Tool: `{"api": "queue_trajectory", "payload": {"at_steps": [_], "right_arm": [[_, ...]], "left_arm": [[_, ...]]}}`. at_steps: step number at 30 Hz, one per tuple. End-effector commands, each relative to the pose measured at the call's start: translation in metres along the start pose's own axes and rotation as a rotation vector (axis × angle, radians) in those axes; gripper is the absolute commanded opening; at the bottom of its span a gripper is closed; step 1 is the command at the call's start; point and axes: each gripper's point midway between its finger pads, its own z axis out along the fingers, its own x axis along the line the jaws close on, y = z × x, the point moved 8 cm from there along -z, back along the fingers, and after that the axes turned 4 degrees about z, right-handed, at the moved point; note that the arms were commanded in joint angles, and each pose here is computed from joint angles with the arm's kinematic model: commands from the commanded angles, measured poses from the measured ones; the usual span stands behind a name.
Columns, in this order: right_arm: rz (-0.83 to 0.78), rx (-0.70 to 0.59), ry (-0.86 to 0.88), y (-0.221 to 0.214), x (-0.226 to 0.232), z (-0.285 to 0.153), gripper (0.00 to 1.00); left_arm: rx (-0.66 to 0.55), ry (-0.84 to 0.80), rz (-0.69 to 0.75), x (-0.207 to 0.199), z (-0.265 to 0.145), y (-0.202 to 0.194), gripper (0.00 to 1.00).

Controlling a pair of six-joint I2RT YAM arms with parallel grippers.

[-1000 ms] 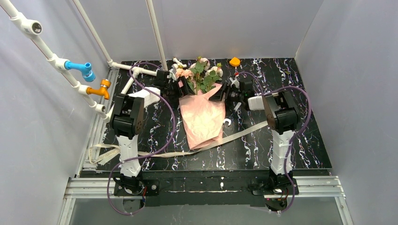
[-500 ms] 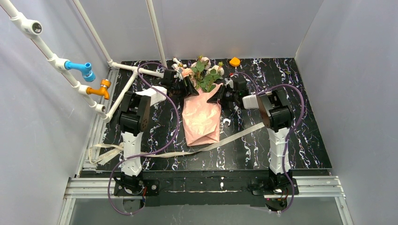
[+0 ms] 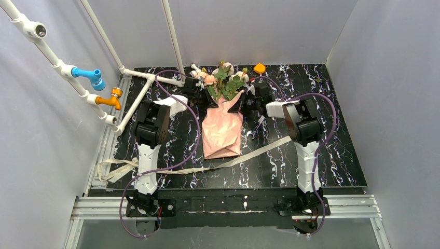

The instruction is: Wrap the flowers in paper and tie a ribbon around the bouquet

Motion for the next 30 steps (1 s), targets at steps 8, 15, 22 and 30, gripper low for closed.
{"api": "queue_trajectory", "payload": {"at_steps": [8, 15, 22, 30], "right_arm": [[-0.178, -0.049, 0.041, 0.022, 0.080, -0.023, 0.01], [-0.201, -0.053, 0.029, 0.012, 0.102, -0.040, 0.01], [-0.212, -0.043, 0.005, -0.014, 0.119, -0.059, 0.01], [-0.234, -0.003, -0.046, -0.071, 0.127, -0.088, 0.01]], "left_arm": [[-0.047, -0.043, 0.103, -0.058, -0.053, 0.008, 0.00], [-0.072, -0.032, 0.106, -0.073, -0.084, 0.005, 0.00], [-0.073, -0.021, 0.105, -0.080, -0.111, -0.024, 0.00], [-0.049, 0.052, 0.109, -0.083, -0.146, -0.092, 0.00]]}}
